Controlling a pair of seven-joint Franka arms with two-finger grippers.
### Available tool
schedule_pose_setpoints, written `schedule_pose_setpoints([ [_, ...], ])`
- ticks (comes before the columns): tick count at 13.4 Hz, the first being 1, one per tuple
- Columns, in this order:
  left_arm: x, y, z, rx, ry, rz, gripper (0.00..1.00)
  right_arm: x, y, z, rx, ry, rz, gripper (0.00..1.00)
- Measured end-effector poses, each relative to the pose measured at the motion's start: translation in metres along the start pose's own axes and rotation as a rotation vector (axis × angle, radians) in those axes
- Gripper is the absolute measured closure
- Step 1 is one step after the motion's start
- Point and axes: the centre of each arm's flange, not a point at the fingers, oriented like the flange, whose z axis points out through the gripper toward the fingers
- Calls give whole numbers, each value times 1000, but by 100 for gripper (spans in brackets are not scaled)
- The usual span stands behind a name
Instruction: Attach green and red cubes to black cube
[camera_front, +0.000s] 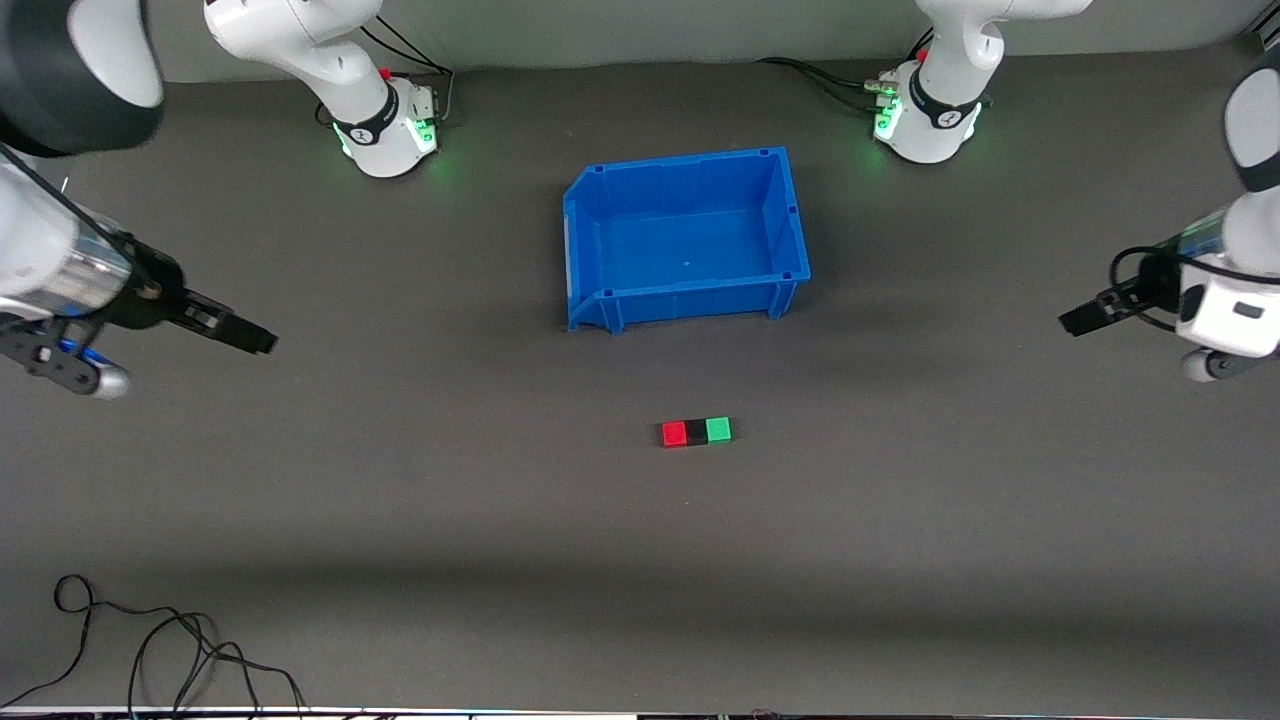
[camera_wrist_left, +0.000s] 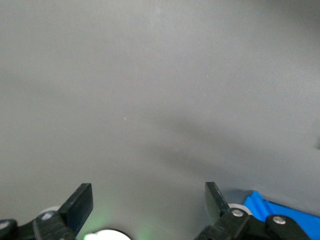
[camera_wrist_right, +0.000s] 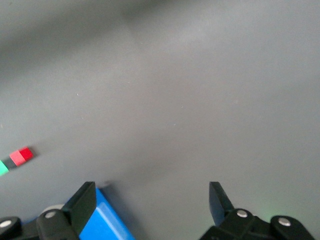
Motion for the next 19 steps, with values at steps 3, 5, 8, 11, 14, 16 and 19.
schedule_pose_setpoints([
  [3,-5,7,-29,-6,50,256,0,16,50,-6,21,0,-134,0],
  [5,-9,2,-49,-5,50,342,0,20,67,-10,7,7,-155,0],
  [8,-16,5,-78,-17,86,376,0,5,54,-23,-53,41,-247,0],
  [11,-19,11,-86,-37,98,388,0,-2,49,-28,-64,52,-299,0],
  [14,-18,8,-86,-40,103,420,0,-1,53,-28,-64,51,-296,0],
  [16,-17,9,-85,-39,100,443,0,3,61,-29,-64,53,-279,0],
  [19,-15,7,-82,-38,95,448,0,5,68,-30,-63,54,-263,0],
])
